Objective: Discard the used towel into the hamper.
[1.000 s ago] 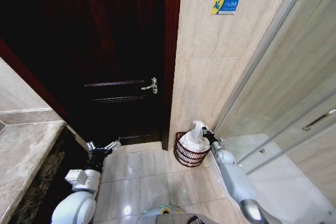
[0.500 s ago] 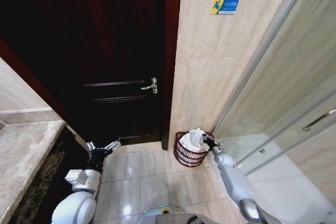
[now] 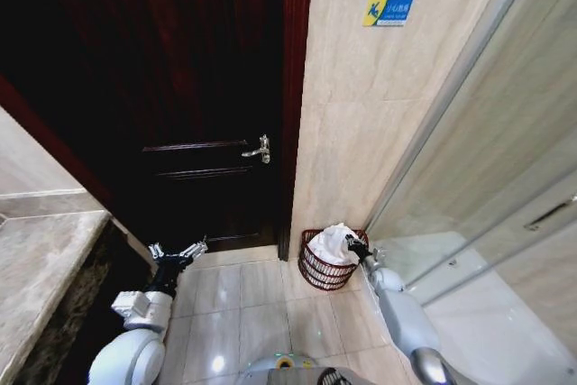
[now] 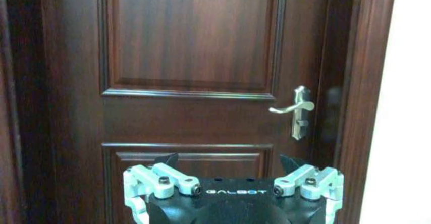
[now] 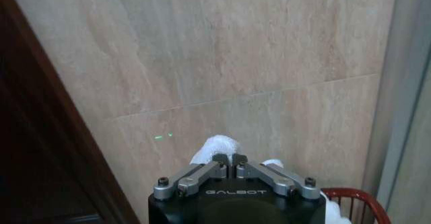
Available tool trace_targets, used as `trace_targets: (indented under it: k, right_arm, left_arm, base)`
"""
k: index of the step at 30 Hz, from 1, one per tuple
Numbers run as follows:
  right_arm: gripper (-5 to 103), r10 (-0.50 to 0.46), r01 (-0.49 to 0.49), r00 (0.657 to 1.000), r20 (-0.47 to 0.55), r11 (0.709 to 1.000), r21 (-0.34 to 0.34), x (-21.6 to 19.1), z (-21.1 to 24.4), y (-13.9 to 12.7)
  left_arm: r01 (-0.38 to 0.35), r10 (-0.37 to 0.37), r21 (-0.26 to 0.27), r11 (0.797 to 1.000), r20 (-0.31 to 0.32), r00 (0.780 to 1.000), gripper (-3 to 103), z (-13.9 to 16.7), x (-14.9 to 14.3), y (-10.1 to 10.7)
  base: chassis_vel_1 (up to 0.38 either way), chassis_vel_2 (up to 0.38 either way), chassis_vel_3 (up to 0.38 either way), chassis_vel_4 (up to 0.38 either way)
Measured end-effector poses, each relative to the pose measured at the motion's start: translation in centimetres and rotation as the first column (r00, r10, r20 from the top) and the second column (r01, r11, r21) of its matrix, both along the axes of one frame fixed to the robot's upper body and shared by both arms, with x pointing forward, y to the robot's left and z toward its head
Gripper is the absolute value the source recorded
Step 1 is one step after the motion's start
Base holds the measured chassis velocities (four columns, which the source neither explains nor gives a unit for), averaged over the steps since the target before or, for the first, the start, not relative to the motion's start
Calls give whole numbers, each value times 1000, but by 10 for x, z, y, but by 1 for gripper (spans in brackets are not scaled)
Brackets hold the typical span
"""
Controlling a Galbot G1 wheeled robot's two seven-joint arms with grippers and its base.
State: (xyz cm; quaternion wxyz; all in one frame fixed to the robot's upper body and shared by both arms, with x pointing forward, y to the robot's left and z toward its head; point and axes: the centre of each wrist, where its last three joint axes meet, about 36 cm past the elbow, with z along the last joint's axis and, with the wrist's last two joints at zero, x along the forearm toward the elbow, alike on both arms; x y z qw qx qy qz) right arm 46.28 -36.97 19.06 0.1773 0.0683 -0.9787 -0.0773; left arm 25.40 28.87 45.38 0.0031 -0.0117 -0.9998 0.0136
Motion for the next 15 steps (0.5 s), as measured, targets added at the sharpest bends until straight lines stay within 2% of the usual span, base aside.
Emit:
trace_targets:
  k: [8,11,12,14,15]
  right_arm:
    - [2,4,-3,996,-89,1000,6,-19,-18,3]
    - [-1,37,-36,981,-188,999,8,-38,-35,13]
    - [-1,37,-36,981,-188,999,8,-38,-35,13]
    - [7,39,-41,975,-220,999,-1,-44,-45,16]
    - [7,37,-39,973,-230,999,-5,-45,-48,17]
  left_arm:
    - [0,0,0,1000,0,1000,98,0,0,0]
    - [0,0,0,1000,0,1000,98,0,0,0]
    - [0,0,0,1000,0,1000,98,0,0,0]
    - [0,0,0,1000,0,1000,98,0,0,0]
    - [0,0,0,1000,0,1000,98,0,0,0]
  base:
    - [-207,206,214,-217]
    - [-196,195,213,-151]
    - [-140,185,195,8]
    - [-129,139,75,-5]
    - [-118,28,0,-19]
